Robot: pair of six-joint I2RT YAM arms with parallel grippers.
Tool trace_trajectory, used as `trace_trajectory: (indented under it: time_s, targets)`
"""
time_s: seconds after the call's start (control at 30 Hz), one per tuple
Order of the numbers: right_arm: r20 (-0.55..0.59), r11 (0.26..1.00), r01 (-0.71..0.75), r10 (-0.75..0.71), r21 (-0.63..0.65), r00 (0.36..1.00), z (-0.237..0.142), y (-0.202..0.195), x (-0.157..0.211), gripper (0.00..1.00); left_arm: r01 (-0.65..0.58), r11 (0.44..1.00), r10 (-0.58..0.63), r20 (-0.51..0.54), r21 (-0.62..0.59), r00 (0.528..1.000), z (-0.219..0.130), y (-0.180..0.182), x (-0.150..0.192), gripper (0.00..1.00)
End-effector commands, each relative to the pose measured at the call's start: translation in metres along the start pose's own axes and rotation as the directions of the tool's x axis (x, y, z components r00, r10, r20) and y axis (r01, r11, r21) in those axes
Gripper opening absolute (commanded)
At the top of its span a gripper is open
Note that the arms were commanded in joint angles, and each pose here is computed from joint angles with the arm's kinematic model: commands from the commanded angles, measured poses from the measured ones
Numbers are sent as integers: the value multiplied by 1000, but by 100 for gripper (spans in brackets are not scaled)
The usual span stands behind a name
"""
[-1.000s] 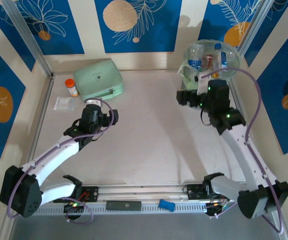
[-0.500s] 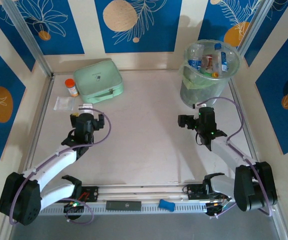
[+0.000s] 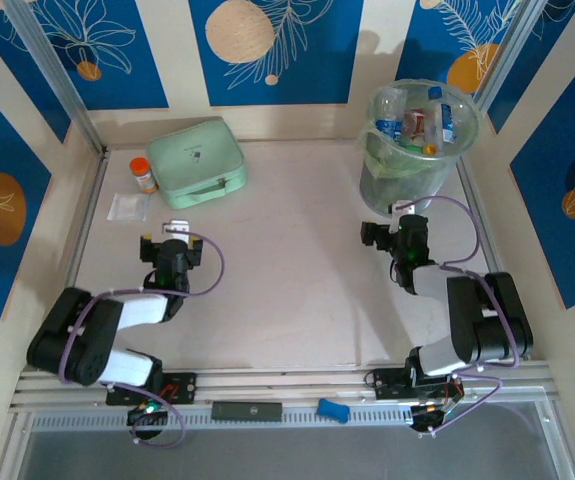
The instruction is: Put the plastic bottles in the bin
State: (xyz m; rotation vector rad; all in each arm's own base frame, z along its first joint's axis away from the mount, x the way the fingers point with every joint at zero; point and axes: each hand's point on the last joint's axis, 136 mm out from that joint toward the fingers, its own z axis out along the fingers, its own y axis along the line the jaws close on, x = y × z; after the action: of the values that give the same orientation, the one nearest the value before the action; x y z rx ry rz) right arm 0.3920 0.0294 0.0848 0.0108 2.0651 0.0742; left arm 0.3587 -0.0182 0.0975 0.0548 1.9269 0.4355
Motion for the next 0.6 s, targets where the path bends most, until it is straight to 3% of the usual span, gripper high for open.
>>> trace_trajectory:
  time_s: [0.0, 0.13, 0.17, 0.4, 0.57]
  targets:
    - [81, 1000, 5, -6, 2, 997, 1, -5, -19, 99, 19, 1000, -21, 161, 14, 987, 7, -2, -38, 99]
    - [157, 998, -56, 59, -25, 986, -2, -15, -13, 99, 44, 997, -53, 143, 63, 988, 11, -3, -28, 99]
    - [114, 999, -49, 50, -12, 992, 0, -14, -10, 99, 53, 995, -66, 157, 86, 985, 10, -4, -27, 99]
    - [121, 999, -48, 50, -19, 991, 0, -14, -10, 99, 83, 975, -116, 154, 207, 981, 11, -10, -20, 99]
    - [121, 999, -46, 47, -14, 992, -1, -14, -11, 99, 95, 973, -124, 129, 212, 984, 18, -10, -13, 99]
